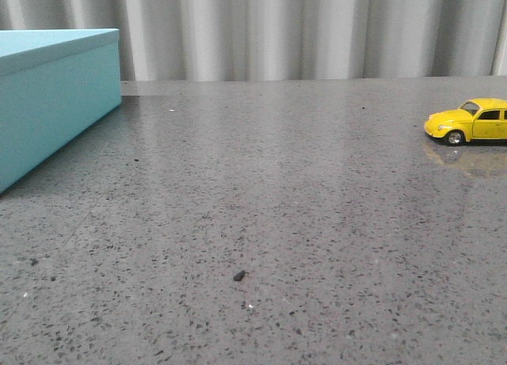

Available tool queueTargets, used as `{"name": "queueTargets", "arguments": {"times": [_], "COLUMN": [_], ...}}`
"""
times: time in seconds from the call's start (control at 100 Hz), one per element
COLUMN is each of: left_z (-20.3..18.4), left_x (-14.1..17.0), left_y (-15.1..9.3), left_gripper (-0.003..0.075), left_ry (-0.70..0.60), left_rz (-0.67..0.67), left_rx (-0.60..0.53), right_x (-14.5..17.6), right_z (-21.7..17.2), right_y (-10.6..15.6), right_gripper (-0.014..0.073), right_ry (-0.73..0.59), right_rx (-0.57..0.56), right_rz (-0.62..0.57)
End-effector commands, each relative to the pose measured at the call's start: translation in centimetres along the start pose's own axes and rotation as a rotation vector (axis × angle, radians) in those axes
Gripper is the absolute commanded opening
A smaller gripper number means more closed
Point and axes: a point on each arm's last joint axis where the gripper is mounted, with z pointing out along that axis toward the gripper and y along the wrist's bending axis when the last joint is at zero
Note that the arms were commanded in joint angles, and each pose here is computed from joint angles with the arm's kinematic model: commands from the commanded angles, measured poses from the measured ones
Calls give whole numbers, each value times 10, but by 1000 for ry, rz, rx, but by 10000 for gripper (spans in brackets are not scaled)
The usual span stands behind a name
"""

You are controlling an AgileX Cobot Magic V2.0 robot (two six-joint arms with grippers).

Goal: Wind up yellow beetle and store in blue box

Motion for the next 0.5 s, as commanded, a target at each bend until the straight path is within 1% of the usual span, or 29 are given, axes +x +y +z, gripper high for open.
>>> {"name": "queueTargets", "arguments": {"times": [0.0,0.25,0.49], "left_z": [0,-2,-3], "left_x": [-3,-15,-16], "left_y": [-1,-1,-1], "left_gripper": [-21,-21,-21], "left_ry": [-111,-250,-260], "left_rz": [-7,-7,-7], "left_rx": [3,8,9], "right_x": [5,5,3], "right_z": [1,1,1], "right_y": [0,0,0], "right_gripper": [-61,-61,-61], "right_ry": [-9,-13,-34], "right_rx": [3,3,1], "right_rz": [-15,-15,-15]}}
